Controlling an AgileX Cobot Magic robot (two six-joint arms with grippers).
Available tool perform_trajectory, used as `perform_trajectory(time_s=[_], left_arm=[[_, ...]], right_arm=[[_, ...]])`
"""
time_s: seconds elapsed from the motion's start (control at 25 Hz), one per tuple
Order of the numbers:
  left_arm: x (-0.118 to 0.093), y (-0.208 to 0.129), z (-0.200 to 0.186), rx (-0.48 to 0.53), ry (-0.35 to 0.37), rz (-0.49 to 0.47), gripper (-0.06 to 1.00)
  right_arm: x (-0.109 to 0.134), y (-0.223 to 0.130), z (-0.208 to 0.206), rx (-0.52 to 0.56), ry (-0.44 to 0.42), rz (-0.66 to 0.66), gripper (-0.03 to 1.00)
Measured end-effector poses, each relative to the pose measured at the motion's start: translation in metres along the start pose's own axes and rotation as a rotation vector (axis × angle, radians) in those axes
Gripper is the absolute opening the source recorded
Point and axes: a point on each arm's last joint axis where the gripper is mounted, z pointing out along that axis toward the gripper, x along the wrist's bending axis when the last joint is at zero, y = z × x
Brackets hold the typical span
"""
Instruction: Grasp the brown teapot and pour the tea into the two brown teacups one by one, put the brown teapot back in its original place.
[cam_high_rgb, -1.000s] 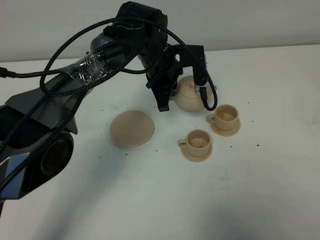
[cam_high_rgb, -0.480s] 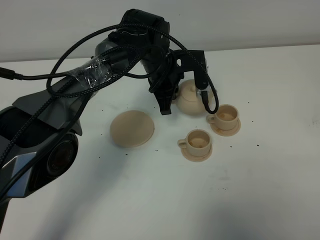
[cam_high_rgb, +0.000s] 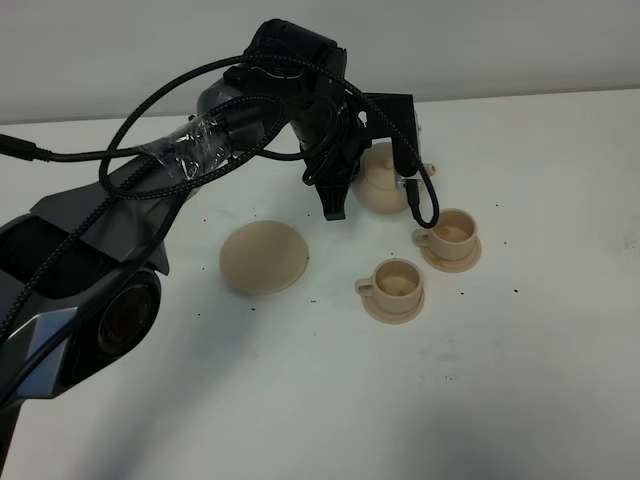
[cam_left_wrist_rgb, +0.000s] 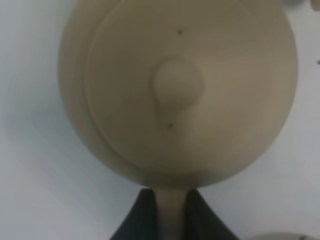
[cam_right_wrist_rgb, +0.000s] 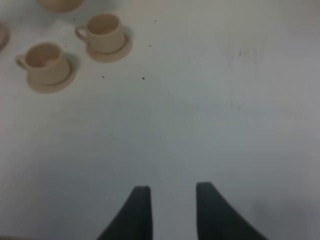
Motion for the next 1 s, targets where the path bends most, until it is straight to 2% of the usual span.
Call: perform_trajectory(time_s=[0.24,1.0], left_arm=[[0.0035,0.0065,-0.0007,-0.033,0.060,0.012,0.12],[0.0016,0.0098,-0.0008,-0.054,0.048,0.005,0.12]], right_arm=[[0.0000,0.0000,0.0000,0.000,0.000,0.001,0.23],[0.0000,0.0000,0.0000,0.000,0.000,0.001,0.23]])
